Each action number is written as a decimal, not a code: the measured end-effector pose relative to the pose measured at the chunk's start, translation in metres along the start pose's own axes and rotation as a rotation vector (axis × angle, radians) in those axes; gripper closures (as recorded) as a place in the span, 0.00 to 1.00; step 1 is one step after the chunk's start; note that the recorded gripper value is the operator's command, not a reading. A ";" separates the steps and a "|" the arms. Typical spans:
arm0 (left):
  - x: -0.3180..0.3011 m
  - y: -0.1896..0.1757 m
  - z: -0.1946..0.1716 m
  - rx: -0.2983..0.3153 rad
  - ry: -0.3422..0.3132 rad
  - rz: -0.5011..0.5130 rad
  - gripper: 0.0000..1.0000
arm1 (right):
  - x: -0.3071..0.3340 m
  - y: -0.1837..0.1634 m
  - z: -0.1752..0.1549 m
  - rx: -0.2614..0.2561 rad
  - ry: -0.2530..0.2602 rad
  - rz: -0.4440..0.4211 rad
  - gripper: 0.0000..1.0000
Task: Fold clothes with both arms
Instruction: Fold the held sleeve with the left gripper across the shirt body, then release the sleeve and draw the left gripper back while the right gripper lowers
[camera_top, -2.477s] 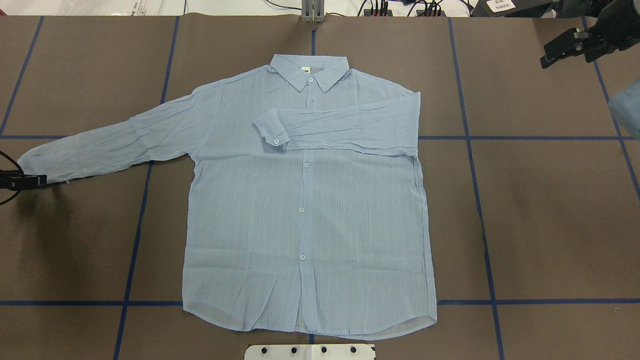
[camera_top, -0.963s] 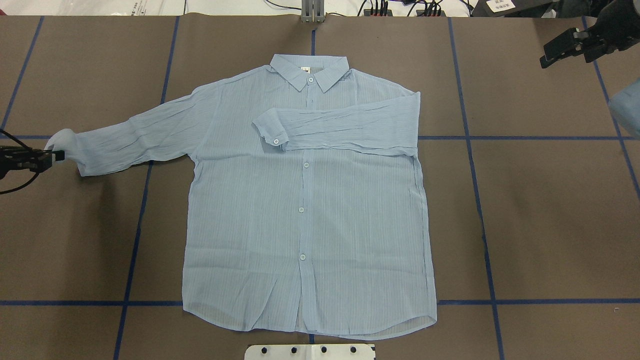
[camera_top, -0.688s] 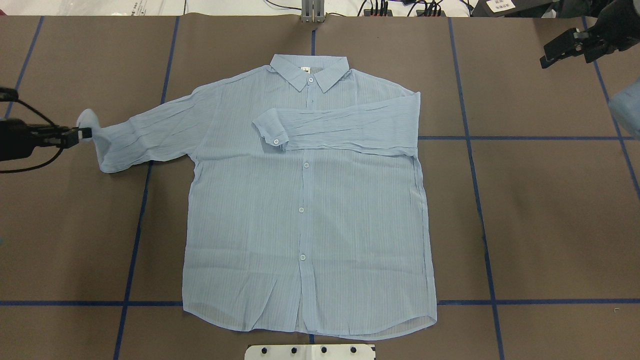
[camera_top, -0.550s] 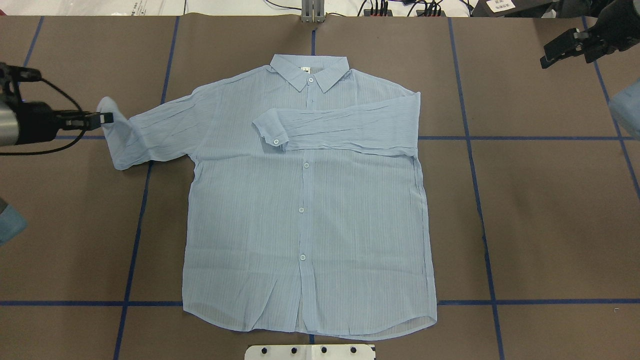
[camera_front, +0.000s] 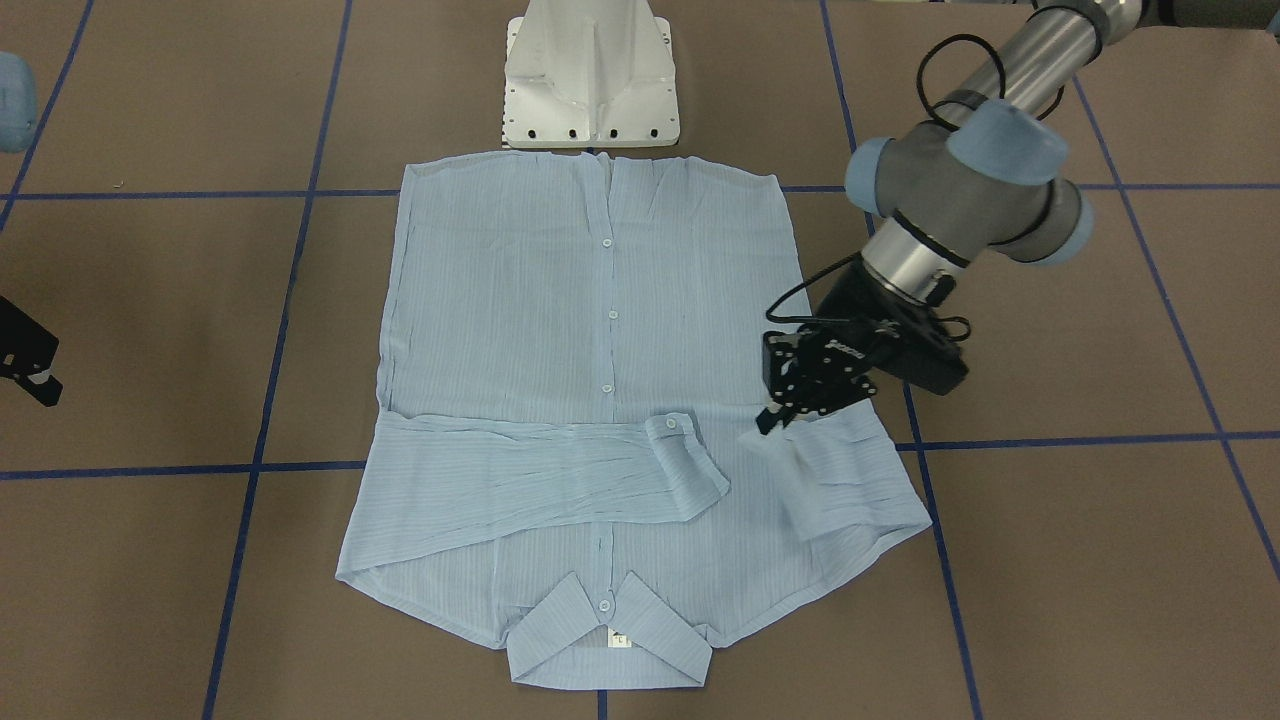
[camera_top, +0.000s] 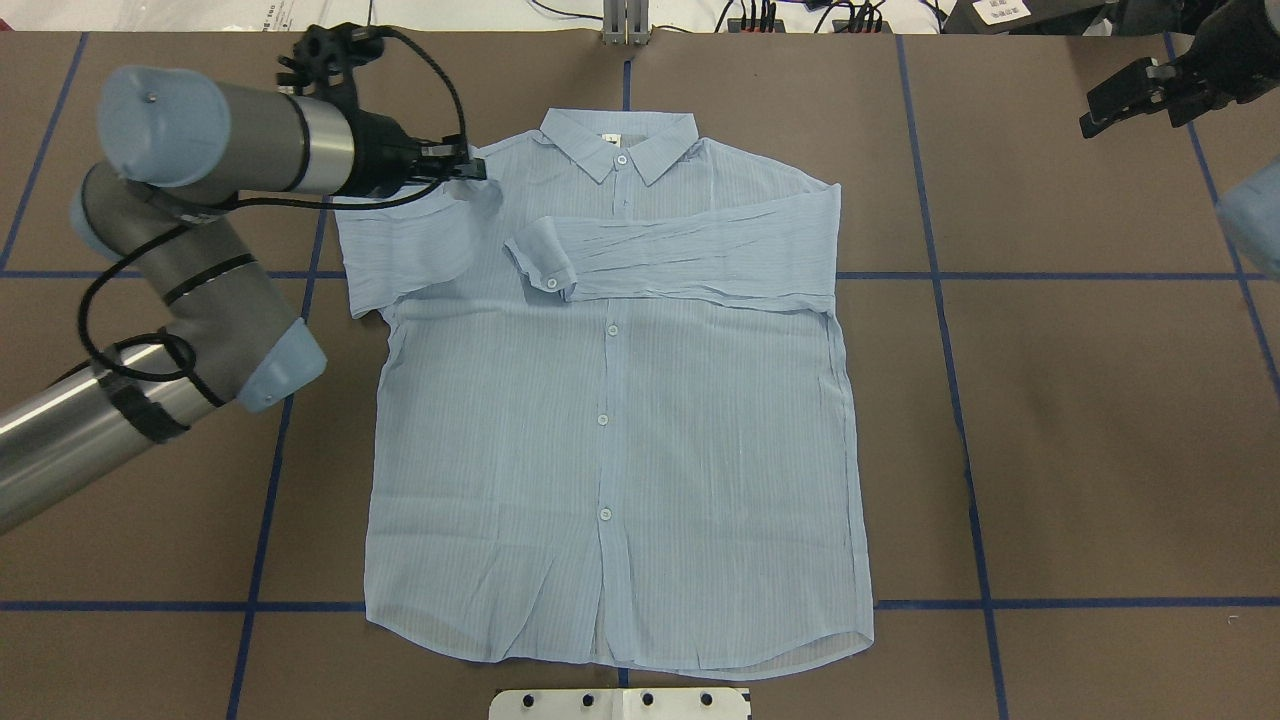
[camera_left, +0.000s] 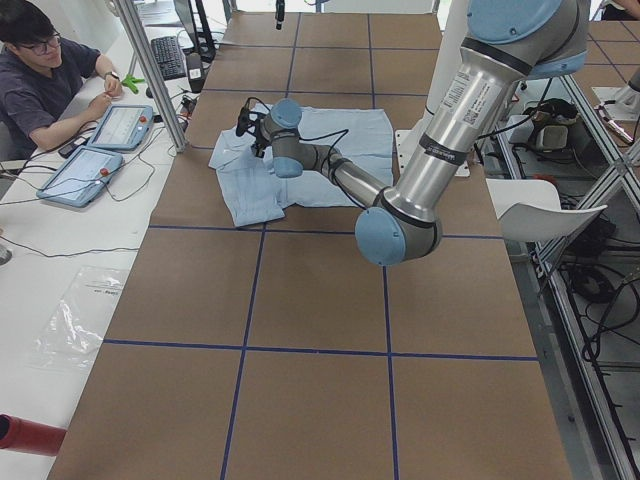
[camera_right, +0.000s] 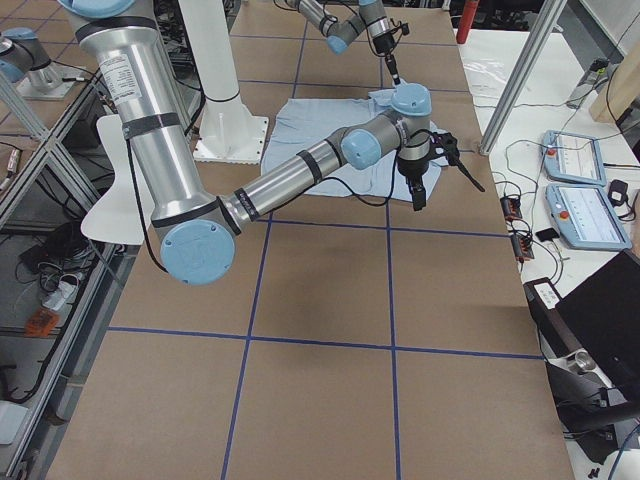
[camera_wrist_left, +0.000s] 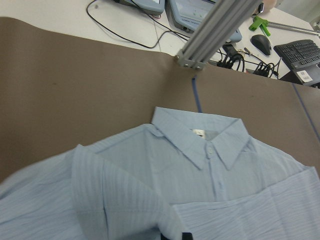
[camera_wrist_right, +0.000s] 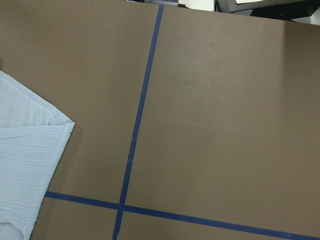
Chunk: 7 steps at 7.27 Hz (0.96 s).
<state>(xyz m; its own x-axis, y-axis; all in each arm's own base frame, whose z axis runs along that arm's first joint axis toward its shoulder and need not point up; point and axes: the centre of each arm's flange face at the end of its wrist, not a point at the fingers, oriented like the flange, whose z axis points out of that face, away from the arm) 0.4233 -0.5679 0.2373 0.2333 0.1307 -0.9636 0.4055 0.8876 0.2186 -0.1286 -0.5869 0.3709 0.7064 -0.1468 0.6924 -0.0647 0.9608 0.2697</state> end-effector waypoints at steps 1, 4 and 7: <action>0.037 0.004 0.027 0.003 0.013 -0.035 1.00 | 0.000 0.000 0.000 0.000 0.000 0.000 0.00; 0.107 0.034 0.090 0.002 0.017 -0.047 0.00 | 0.000 0.000 0.000 -0.001 0.000 0.001 0.00; 0.161 0.105 0.116 -0.024 0.043 0.009 0.00 | 0.001 0.000 0.001 -0.001 0.001 0.001 0.00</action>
<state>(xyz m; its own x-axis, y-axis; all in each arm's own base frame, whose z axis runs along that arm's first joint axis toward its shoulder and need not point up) 0.6056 -0.5048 0.1231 0.1990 0.1573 -0.9673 0.3819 0.8966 0.2244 -0.1287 -0.5872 0.3717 0.7068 -0.1453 0.6923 -0.0648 0.9612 0.2680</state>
